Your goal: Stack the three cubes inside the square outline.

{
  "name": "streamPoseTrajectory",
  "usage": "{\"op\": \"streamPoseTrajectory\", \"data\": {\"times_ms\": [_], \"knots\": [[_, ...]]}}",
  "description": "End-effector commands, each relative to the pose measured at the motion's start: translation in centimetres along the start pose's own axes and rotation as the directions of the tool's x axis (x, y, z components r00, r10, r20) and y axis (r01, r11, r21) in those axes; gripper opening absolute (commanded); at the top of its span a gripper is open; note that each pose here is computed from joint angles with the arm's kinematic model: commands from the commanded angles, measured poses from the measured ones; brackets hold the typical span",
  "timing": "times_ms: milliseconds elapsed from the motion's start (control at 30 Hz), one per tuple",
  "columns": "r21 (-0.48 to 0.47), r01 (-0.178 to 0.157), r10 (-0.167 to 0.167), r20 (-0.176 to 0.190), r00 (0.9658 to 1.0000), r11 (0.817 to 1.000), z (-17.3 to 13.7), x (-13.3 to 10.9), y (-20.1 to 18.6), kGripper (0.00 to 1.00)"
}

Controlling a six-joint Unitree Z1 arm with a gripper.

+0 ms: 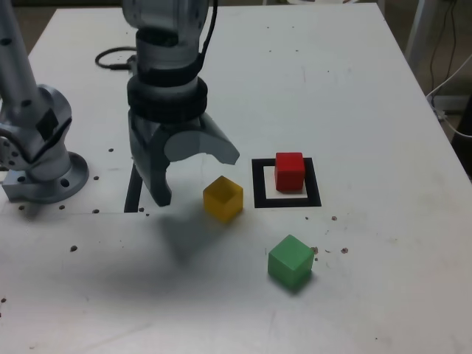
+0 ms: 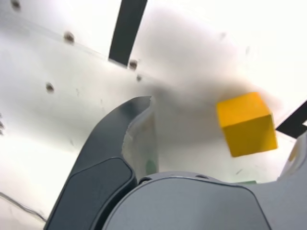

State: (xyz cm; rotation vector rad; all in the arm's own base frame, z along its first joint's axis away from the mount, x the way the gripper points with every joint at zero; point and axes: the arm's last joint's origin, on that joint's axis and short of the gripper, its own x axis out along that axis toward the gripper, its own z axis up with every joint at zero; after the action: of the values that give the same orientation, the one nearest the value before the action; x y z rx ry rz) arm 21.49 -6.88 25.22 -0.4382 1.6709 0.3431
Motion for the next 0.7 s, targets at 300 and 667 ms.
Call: {"op": "streamPoseTrajectory", "data": {"times_ms": [300,667], "knots": [[-0.053,0.047,-0.048,-0.024,0.9986,0.998,1.7,1.1,-1.3,0.97],[-0.094,0.031,-0.034,-0.03,0.999,0.995,3.7,2.4,-1.4,0.94]]}}
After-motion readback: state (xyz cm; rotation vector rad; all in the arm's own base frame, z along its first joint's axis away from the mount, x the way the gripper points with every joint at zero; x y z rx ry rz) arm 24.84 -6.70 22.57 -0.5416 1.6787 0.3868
